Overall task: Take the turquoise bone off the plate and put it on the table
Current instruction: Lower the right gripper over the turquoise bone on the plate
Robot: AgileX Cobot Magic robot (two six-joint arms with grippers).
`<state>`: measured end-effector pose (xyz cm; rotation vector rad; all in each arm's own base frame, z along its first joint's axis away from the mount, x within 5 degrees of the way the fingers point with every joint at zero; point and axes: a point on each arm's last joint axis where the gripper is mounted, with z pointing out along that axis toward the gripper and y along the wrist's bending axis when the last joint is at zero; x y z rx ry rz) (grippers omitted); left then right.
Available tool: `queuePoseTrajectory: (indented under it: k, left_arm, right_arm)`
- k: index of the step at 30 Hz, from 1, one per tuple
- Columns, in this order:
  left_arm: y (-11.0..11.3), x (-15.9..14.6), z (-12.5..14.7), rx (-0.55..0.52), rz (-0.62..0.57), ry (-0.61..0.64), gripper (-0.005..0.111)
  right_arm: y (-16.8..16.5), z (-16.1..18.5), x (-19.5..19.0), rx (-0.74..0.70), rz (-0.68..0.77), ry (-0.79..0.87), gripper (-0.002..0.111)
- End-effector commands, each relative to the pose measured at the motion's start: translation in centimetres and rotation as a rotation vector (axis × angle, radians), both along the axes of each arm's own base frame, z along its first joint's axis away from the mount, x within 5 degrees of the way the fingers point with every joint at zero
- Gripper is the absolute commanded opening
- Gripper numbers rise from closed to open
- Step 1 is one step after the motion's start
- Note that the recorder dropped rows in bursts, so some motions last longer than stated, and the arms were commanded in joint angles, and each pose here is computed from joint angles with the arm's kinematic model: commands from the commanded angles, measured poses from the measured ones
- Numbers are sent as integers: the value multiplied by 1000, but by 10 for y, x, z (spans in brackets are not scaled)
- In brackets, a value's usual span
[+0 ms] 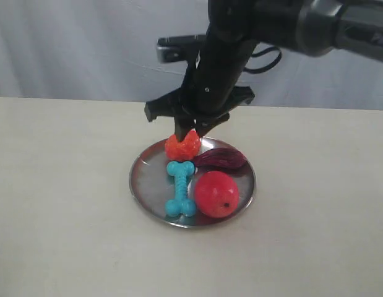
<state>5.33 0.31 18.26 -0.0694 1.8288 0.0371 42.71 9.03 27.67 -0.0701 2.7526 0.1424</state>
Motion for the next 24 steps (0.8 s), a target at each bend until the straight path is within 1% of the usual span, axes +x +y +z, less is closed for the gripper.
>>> queuePoseTrajectory:
  k: [1,6,11,24]
  left_arm:
    - [0,0,0,-10,5,-5,0]
    - [0,0,0,-10,5,-5,0]
    - [0,0,0,-10,5,-5,0]
    - [0,0,0,-10,5,-5,0]
  right_arm:
    - [3,-40,15,-17,14,68,51]
    - [6,-81,27,-23,11,117,52]
    - [7,-103,35,-23,9,115,52]
    - [10,-128,46,-9,6,62,52]
